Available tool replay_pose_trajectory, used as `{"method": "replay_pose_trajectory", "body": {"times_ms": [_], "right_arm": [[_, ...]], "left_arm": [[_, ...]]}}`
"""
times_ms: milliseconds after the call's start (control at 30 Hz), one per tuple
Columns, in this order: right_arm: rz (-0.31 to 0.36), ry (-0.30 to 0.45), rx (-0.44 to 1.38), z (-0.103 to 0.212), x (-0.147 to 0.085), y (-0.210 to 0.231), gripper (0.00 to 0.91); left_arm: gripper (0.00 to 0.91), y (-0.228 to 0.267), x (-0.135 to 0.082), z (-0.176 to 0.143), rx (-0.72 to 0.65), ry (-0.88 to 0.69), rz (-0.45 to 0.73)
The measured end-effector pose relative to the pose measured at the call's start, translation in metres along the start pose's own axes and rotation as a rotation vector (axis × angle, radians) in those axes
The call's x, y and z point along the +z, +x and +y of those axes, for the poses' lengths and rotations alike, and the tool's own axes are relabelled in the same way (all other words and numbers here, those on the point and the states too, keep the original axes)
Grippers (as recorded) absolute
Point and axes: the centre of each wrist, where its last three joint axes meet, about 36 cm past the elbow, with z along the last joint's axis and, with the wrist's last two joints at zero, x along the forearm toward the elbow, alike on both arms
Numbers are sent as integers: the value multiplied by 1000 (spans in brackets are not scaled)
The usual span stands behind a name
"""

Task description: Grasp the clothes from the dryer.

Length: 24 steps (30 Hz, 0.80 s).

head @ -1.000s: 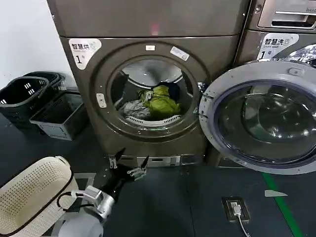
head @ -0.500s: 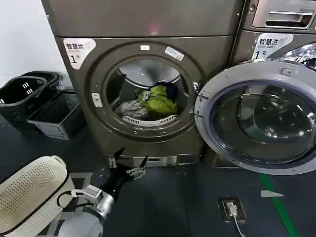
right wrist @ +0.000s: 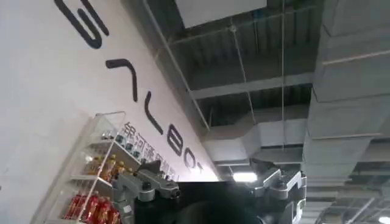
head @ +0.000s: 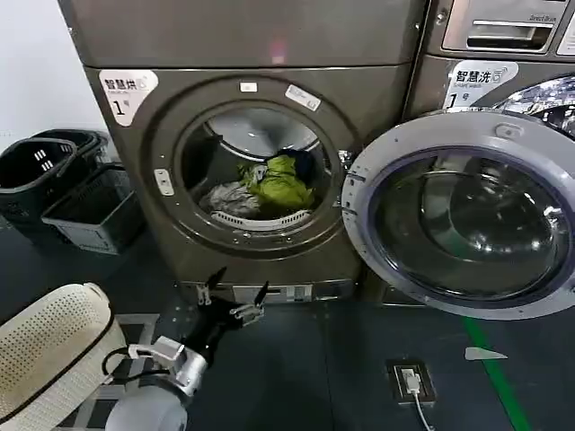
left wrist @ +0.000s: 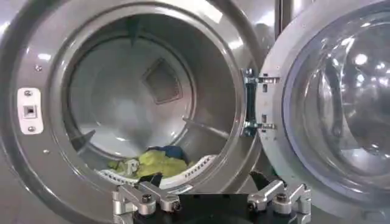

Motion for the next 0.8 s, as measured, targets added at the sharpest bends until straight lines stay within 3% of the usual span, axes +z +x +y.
{"method": "replay_pose_trajectory", "body": {"times_ms": [333,800], "right_arm": [[-2,-4,-4,2,2,0,907],[0,48,27,-1,4,-1,907]], "left_arm": [[907,1,-1,-1,-2,2,-2],[907,1,-1,0,-12,-9,0]]}}
